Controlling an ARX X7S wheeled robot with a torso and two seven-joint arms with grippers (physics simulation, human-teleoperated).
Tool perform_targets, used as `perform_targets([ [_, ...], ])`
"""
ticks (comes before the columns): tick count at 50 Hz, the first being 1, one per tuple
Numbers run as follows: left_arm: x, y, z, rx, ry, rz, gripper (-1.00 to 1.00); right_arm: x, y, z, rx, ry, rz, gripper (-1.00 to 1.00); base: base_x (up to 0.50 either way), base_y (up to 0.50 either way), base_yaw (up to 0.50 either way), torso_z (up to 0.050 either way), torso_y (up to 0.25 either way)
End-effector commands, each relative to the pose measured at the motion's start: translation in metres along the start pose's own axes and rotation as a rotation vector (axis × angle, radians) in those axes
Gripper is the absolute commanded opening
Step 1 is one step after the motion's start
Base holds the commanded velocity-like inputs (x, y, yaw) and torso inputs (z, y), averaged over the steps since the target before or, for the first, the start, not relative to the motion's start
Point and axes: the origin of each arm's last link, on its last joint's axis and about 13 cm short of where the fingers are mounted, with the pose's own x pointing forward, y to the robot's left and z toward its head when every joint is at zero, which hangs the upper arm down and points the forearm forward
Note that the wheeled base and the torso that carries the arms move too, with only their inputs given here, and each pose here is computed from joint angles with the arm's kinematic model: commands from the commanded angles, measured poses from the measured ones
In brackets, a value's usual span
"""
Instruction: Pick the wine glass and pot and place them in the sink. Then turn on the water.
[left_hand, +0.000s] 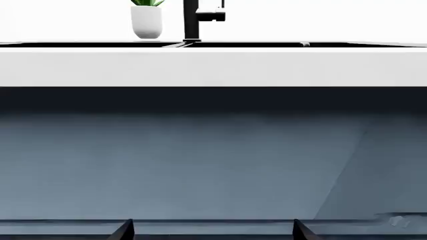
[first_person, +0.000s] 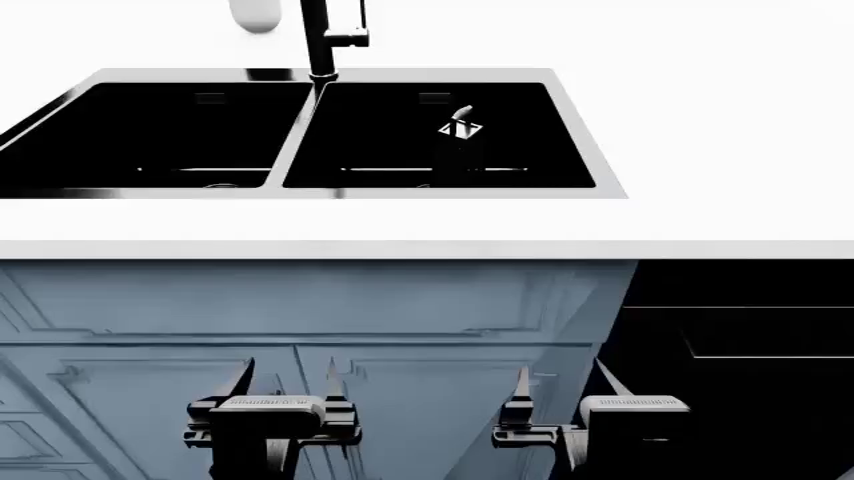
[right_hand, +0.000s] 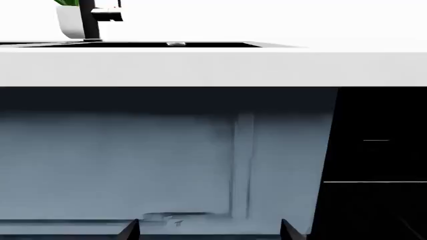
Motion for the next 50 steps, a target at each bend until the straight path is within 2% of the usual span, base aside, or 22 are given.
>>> perform_targets([
  [1,0.0014,-0.0002,0.0002,-0.001,-0.007,-0.003,1.00,-0.0004,-0.0001,0.0002,-0.001,-0.005,-0.004,1.00,0.00,0.00,0.00,0.000,0.000],
  [9,0.0032,-0.0021,-0.0003,-0.002,-0.023,-0.009,1.00,0.0014,-0.0025,-0.0040,-0.001,0.010,-0.047,1.00,0.00,0.00,0.00,0.002,0.000],
  [20,0.0035,-0.0008,-0.0008,-0.011,-0.016,-0.018,1.00,0.0001,-0.0013,-0.0011,-0.015,-0.013,-0.054,1.00,0.00,-0.03,0.00,0.050,0.006],
  [27,0.0043,-0.0001,0.0045,-0.030,-0.041,-0.004,1.00,-0.0001,-0.0027,-0.0002,0.003,-0.005,-0.057,1.00,0.00,-0.50,0.00,0.050,0.007],
  [50,0.0049,-0.0012,0.0045,-0.021,-0.033,-0.010,1.00,0.0004,-0.0044,-0.0002,0.018,0.000,-0.064,1.00,0.00,-0.50,0.00,0.050,0.007],
])
